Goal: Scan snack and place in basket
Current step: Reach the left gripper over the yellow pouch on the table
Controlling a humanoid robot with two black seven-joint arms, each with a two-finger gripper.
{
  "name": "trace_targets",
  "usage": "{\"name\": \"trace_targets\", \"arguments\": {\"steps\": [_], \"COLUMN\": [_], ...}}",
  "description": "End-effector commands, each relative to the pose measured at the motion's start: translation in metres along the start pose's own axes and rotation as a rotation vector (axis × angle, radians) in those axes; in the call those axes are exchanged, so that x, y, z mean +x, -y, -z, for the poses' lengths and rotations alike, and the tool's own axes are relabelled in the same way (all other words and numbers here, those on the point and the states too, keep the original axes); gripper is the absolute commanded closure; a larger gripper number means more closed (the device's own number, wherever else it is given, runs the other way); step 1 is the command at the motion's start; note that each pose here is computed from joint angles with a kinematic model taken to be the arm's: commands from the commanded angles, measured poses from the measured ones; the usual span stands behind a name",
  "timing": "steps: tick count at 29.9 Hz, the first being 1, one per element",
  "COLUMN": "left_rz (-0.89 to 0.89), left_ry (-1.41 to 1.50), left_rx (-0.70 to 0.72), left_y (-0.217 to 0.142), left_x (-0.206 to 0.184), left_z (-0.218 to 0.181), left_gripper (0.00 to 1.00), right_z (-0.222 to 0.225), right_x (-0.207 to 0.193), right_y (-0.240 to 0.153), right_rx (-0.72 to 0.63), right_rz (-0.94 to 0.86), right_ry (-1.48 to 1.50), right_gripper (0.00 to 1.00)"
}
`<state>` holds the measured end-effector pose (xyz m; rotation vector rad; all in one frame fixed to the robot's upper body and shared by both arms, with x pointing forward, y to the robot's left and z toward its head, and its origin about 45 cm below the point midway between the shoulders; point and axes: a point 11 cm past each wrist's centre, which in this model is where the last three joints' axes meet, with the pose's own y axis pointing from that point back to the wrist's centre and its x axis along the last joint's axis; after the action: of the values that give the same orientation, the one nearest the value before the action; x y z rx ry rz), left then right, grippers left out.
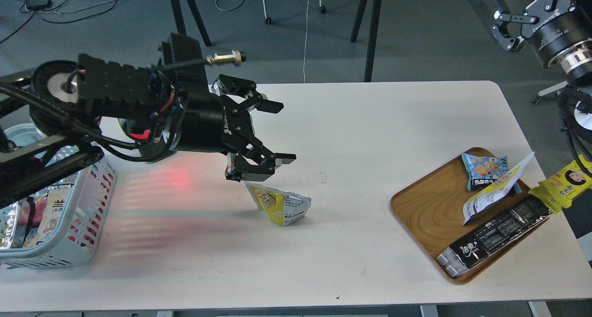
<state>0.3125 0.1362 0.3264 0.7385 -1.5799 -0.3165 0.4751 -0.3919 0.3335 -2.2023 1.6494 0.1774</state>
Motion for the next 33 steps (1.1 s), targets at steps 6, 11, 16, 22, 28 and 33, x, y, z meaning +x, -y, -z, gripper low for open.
{"name": "trace_targets", "arguments": {"steps": [6, 11, 16, 22, 28, 33], "left_rz": [0.149, 0.195, 0.205, 0.223, 0.277, 0.279], "left_ry": [0.060, 0.070, 0.062, 0.043, 0.015, 0.018], "left_rx": [-0.197, -0.177, -0.147, -0.143, -0.137, -0.127], "left_y": [0.035, 0.035, 0.034, 0.036, 0.042, 0.041], "left_x": [-0.024, -0.030, -0.032, -0.040, -0.059, -0.058], "left_z": [-0.043, -0.035, -0.024, -0.022, -0.016, -0.013], "left_gripper": [0.12, 0.14, 0.14, 0.15, 0.30, 0.40], "right_z": [-0.006, -0.009, -0.012, -0.012, -0.009, -0.012], "right_x": [0.010, 0.011, 0.007, 0.005, 0.003, 0.005], "right_y": [-0.011, -0.012, -0.009, -0.009, -0.008, -0.011], "right_rx": [0.016, 0.033, 0.036, 0.036, 0.047, 0.042], "right_rz": [-0.035, -0.046, -0.038, -0.033, -0.012, -0.017], "right_ry": [0.040, 0.068, 0.081, 0.084, 0.101, 0.102], "right_gripper": [0.01, 0.01, 0.01, 0.01, 0.01, 0.01]}}
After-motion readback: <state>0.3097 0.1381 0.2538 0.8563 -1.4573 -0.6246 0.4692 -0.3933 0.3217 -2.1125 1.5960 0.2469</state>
